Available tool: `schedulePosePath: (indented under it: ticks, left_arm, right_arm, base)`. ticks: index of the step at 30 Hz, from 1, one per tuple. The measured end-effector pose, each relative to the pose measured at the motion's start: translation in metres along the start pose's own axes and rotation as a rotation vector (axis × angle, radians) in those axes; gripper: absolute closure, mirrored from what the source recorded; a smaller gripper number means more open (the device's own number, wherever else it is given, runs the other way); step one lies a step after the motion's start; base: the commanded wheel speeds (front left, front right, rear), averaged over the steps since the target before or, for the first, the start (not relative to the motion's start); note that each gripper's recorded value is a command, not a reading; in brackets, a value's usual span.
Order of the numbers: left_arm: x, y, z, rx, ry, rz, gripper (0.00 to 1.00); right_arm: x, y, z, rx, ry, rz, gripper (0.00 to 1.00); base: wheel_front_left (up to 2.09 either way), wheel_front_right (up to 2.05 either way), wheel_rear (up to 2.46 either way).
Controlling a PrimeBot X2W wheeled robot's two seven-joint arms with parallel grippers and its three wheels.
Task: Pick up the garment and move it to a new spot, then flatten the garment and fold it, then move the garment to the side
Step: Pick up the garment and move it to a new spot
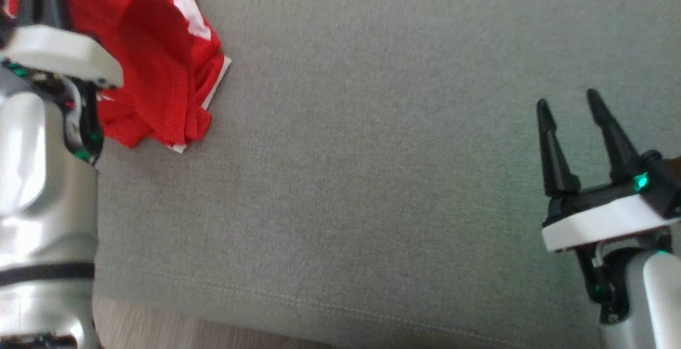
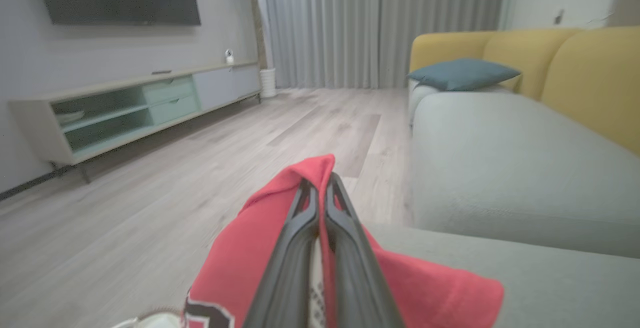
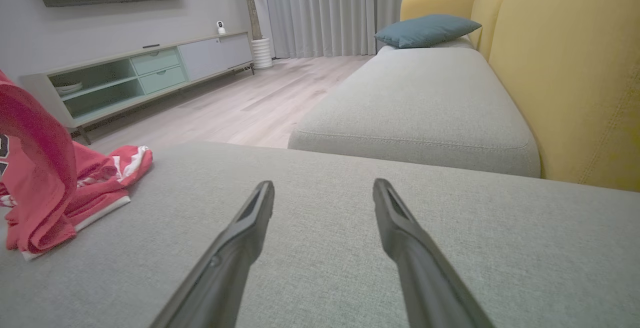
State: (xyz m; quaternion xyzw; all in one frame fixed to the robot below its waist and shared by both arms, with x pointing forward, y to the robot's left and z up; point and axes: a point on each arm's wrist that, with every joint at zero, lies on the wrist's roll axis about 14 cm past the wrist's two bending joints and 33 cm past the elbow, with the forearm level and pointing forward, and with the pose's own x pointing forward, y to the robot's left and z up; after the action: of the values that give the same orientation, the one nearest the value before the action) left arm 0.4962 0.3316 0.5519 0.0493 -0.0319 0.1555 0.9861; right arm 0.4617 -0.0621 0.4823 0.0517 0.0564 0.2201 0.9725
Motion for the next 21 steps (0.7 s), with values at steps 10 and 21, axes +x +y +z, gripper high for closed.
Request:
schedulePosePath:
  ticks: [10, 21]
  left_arm:
    - [-0.067, -0.073, 0.070, -0.029, -0.194, -0.226, 1.00]
    - [-0.146, -0.274, 0.098, -0.224, -0.221, -0.783, 1.00]
  right_arm:
    - [-0.045, 0.003, 0.039, -0.016, -0.090, -0.061, 0.00]
    - [-0.107, -0.050, 0.057, -0.022, -0.141, -0.283, 0.00]
  base:
    - [0.00, 0.00, 0.00]
    - [0.00, 0.00, 0.00]
